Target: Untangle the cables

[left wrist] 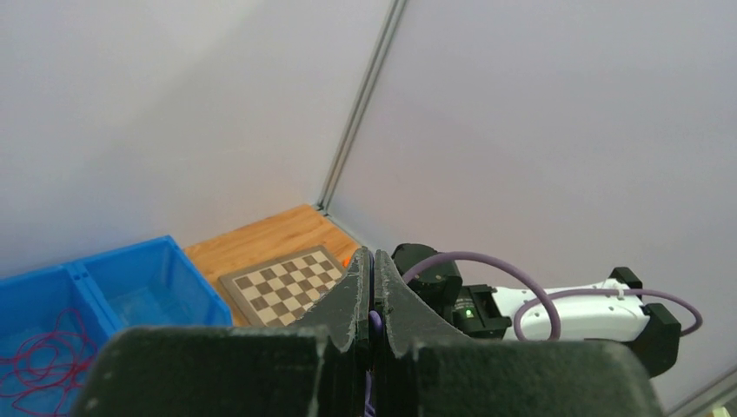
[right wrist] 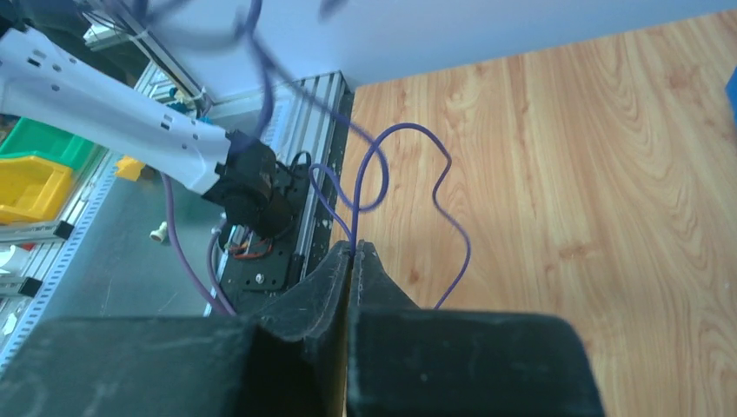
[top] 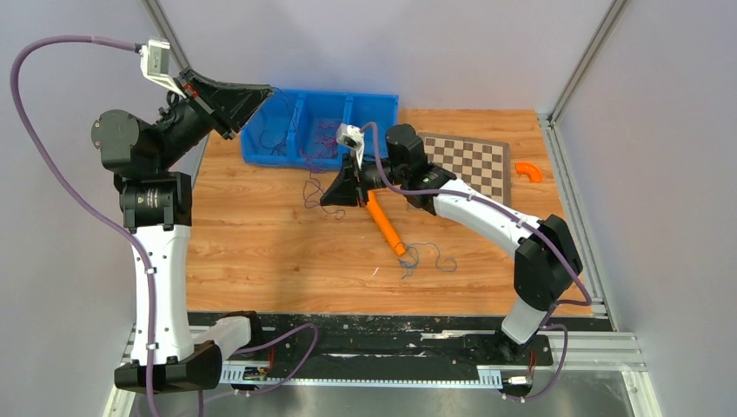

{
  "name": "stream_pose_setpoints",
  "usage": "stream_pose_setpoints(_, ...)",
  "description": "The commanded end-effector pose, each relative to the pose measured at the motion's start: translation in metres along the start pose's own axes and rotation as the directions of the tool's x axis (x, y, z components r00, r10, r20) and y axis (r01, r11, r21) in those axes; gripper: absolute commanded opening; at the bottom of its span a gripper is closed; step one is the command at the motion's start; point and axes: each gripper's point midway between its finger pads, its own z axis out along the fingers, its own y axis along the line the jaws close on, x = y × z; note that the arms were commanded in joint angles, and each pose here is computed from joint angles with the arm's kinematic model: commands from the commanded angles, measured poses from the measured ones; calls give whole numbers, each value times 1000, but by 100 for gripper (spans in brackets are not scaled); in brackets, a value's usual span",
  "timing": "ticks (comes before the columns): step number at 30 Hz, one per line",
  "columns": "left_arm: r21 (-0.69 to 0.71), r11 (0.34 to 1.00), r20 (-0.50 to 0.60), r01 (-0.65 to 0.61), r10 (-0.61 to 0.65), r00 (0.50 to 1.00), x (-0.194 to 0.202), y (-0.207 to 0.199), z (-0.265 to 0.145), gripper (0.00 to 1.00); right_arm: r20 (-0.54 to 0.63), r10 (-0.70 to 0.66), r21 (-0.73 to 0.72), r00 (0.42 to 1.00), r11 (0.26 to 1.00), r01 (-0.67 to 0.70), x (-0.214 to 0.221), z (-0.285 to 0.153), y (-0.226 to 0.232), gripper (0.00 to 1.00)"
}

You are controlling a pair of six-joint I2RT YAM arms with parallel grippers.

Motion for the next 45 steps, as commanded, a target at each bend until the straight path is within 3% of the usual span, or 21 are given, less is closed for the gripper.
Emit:
stream_pose_setpoints(1, -43, 996, 65, -78, 81, 995, -21, 2, -4, 0, 8, -21, 40, 1000, 999, 21, 2, -21, 2, 0)
stream_pose_setpoints(7, -166, 972, 106, -169, 188, 976, -53, 16, -9, 0, -79, 64, 225, 995, 973, -45, 71, -66, -36, 0)
stream_pose_setpoints(12, -305, 919, 122, -249, 297, 947, -74, 36, -15, 0, -151, 125, 281, 981, 957, -79, 118, -96, -42, 0)
stream_pose_setpoints(17, -468, 833, 144, -295, 401, 905, -106, 67, -22, 0, -185, 148, 278, 971, 956, -93, 137, -105, -32, 0)
stream_pose_setpoints(26, -560, 760, 155, -331, 488, 859, -149, 110, -15, 0, -229, 207, 277, 951, 951, -140, 166, -110, -25, 0)
stream_pose_setpoints(29, -596, 750, 174, -285, 468, 867, -160, 138, -19, 0, -246, 219, 284, 944, 948, -146, 178, -113, -23, 0)
stream_pose_setpoints(33, -582, 770, 150, -263, 419, 896, -147, 166, -12, 0, -247, 229, 266, 942, 950, -161, 181, -112, -18, 0)
stream_pose_setpoints(38, -589, 763, 60, -267, 371, 927, -96, 225, -14, 0, -220, 216, 244, 951, 956, -161, 162, -109, -14, 0)
stream_pose_setpoints(45, -661, 678, -72, -321, 369, 927, -33, 306, -34, 0, -189, 184, 228, 965, 964, -139, 134, -108, -8, 0)
